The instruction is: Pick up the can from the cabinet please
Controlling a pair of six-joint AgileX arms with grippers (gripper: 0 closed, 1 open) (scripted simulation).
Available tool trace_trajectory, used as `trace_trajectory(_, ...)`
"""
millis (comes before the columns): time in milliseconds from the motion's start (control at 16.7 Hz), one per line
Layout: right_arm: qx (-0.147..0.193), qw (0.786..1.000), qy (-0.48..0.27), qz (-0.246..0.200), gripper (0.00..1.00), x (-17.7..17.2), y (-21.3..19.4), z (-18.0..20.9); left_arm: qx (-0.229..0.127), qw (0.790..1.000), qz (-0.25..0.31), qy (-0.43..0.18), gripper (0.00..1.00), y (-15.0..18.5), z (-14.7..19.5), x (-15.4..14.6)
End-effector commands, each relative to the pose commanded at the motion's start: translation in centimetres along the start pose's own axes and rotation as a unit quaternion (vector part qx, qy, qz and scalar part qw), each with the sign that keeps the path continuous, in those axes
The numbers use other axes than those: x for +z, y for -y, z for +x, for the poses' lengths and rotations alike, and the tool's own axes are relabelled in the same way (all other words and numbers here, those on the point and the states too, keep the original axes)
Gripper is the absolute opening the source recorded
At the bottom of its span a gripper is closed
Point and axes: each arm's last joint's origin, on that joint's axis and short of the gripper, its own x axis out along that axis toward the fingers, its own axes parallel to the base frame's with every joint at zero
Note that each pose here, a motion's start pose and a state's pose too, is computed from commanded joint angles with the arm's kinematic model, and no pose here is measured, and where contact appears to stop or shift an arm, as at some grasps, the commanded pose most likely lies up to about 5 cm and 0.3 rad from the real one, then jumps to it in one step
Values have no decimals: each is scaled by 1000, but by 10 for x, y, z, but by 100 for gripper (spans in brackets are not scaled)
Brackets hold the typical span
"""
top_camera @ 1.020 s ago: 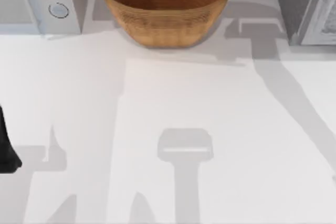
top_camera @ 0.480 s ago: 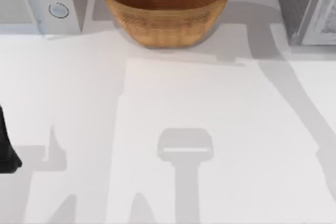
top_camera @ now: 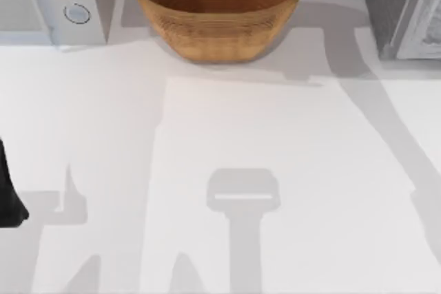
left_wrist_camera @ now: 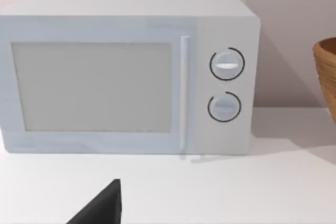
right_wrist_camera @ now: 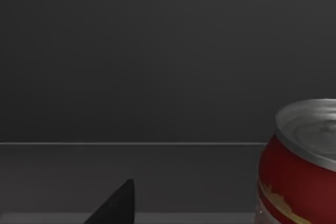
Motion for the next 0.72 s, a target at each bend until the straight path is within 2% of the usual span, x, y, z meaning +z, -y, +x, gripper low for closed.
trace_trajectory(600,0,1000,0,0,2,0,0,0,0,1000,0,0,100,0,0,0)
trace_trajectory(720,0,1000,0,0,0,0,0,0,0,1000,0,0,100,0,0,0)
